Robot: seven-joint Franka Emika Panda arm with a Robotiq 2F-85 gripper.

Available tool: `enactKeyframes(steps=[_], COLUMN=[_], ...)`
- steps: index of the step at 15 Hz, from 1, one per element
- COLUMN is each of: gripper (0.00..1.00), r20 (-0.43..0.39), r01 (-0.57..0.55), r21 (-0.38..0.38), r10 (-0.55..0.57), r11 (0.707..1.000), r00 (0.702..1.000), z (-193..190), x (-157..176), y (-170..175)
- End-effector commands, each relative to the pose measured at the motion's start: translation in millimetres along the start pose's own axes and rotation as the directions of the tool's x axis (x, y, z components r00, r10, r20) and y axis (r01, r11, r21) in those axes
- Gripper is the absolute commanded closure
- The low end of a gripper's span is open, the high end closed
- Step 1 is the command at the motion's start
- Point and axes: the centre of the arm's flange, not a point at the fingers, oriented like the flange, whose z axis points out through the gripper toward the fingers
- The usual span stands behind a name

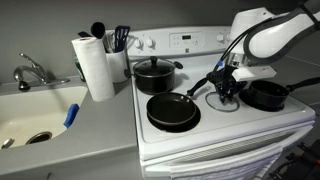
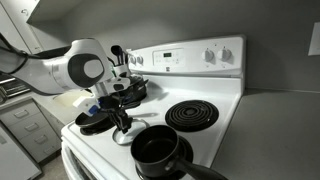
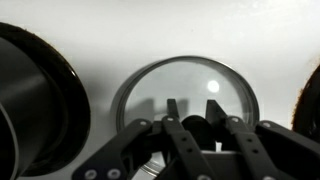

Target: Take the lid from the stove and put it on the left pot

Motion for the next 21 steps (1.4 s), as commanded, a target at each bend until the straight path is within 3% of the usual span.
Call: enactKeyframes(steps=[1,4,5,6,8,13,21], gripper=[0.91,0.91,0.72,0.41,0.34,0.01,0.0], r20=[-0.01,-0.013,-0.013,-0.013,-0.009,-0.026,-0.065], r01=[-0.004,-0.002,-0.002,-0.003,-0.01,-0.011,0.041], r21=[-0.015,-0.019,-0.021,-0.023,-0.023,-0.026,0.003], r10=[0.004,0.001,0.002,0.003,0.01,0.01,-0.04], r11=[1.0,1.0,1.0,1.0,1.0,1.0,0.999], r00=[1.0,1.0,1.0,1.0,1.0,1.0,0.997], z=[-0.8,-3.2,-3.6,-3.5,-4.1,-7.9,-5.3], x=[-7.1,-7.2,-7.4,-7.8,-10.7,-20.1,-1.9], y=[3.7,2.6,2.3,2.1,0.7,1.8,28.5])
